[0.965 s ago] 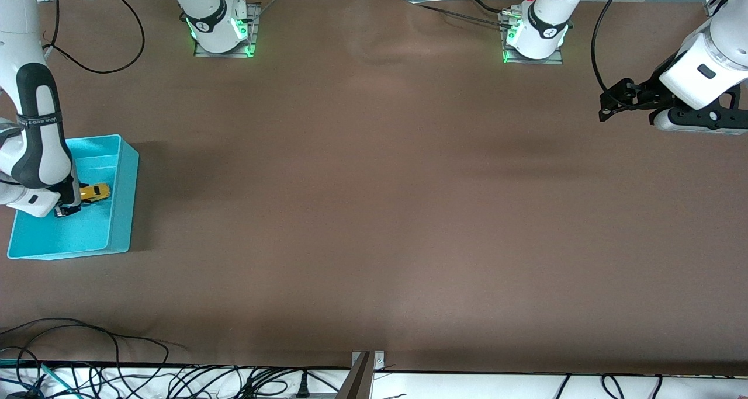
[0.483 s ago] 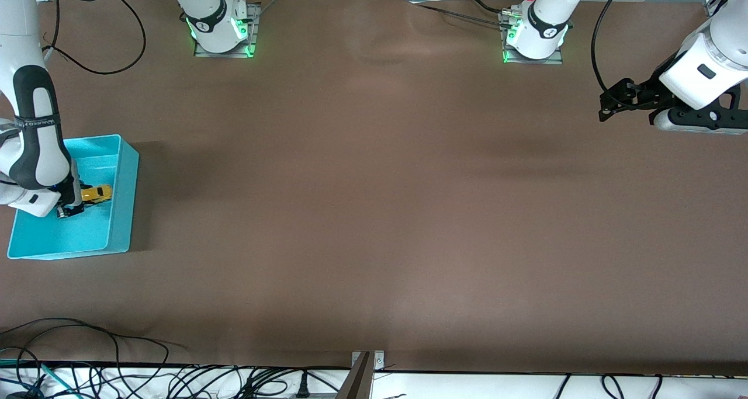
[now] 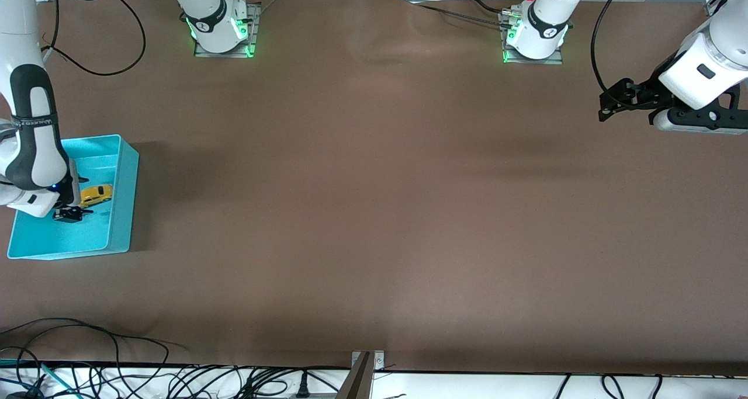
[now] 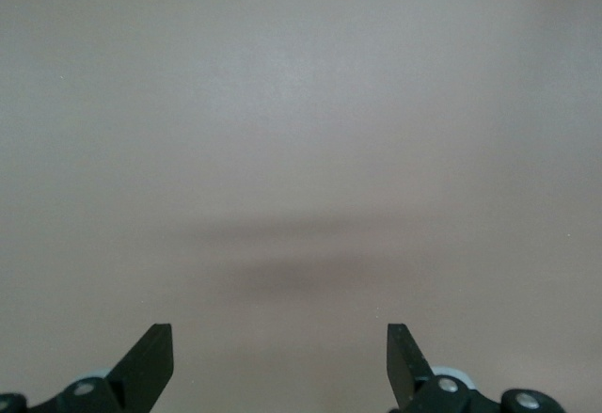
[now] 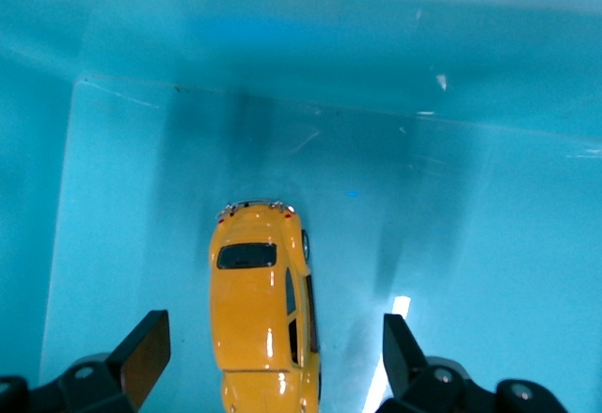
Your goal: Wind up and store yellow beetle car
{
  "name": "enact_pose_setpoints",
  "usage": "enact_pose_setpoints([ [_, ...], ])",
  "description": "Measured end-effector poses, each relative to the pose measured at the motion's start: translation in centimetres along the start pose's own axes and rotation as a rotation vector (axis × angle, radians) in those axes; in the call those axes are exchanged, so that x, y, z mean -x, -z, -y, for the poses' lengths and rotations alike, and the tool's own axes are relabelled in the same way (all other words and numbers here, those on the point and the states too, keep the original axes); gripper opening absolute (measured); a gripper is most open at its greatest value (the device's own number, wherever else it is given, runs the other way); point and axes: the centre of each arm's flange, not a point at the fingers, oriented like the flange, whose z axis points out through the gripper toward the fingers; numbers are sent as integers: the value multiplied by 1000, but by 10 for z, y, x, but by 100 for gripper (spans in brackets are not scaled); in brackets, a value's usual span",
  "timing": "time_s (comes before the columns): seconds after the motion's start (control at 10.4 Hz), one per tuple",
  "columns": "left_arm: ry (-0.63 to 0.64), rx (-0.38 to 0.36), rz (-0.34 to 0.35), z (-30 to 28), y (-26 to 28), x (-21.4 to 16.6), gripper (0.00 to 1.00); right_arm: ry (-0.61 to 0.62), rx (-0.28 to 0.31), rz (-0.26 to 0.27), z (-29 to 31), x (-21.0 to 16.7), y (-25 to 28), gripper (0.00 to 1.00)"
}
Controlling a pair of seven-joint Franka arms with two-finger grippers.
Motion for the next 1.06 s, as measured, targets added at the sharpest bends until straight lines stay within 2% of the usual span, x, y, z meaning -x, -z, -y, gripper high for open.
enact_pose_setpoints([
  [0.19, 0, 0, 0, 0, 0, 0, 100, -3, 28, -3, -1, -1, 33, 100],
  [0.39, -1, 0, 0, 0, 0, 0, 100, -70, 34, -31, 3, -8, 76, 100],
  [0.77, -8, -1, 0, -4, 0, 0, 100, -388, -7, -100, 12, -36, 164, 100],
  [1.06, -11, -1, 0, -6, 0, 0, 100, -646, -42, -115, 2, -88, 204, 100],
])
